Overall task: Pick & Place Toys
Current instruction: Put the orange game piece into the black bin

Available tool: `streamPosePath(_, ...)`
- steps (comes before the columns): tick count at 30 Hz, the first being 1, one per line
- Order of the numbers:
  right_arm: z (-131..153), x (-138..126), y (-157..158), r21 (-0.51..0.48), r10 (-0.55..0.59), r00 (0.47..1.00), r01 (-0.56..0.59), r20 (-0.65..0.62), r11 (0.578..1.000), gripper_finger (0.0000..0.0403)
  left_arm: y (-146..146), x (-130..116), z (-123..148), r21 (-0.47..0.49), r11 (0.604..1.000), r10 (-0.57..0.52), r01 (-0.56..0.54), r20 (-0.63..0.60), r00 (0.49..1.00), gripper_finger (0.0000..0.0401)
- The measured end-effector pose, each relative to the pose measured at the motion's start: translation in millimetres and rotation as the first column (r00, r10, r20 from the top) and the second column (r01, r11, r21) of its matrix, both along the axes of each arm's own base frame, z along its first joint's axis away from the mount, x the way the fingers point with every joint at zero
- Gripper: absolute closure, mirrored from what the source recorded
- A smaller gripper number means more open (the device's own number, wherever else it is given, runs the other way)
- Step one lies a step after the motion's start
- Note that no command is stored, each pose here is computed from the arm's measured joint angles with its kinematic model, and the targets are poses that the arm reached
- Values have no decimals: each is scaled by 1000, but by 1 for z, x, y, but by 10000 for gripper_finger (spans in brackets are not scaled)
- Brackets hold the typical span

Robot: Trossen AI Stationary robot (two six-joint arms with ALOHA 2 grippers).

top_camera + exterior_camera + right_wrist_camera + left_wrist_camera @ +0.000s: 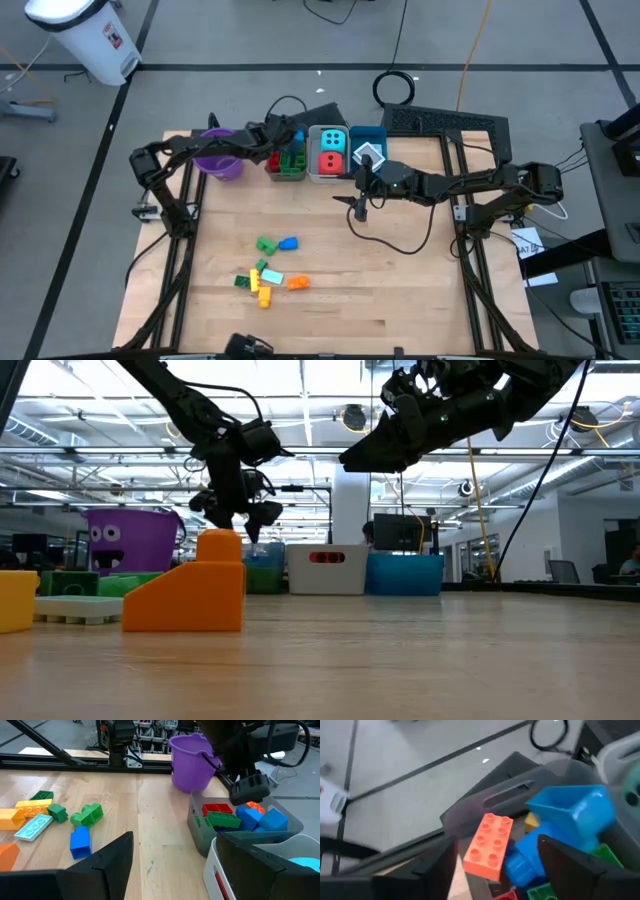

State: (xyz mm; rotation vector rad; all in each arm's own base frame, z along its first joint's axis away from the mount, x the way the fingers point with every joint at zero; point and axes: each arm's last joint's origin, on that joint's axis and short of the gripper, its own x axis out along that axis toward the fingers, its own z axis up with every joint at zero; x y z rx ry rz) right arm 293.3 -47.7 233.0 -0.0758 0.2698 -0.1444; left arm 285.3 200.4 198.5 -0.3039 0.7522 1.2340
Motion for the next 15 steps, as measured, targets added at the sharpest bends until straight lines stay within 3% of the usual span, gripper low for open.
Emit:
streamPosePath(4, 0, 0, 0, 0, 0, 1000, 0, -1, 1000, 147, -6, 2, 4, -29, 995, -92, 91, -30, 995, 86)
streamPosePath(7, 0, 0, 0, 1, 0, 1000, 0, -3, 1000, 147, -15, 2, 16, -66, 985, -156, 157, 27, 987, 71)
streamPosePath(12, -1, 0, 0, 2, -1, 1000, 1, -10, 1000, 147, -45, 3, 34, -153, 947, -264, 282, 125, 956, 65)
streamPosePath(15, -1, 0, 0, 3, 0, 1000, 1, -15, 1000, 147, -71, 9, 44, -146, 922, -337, 359, 153, 929, 66)
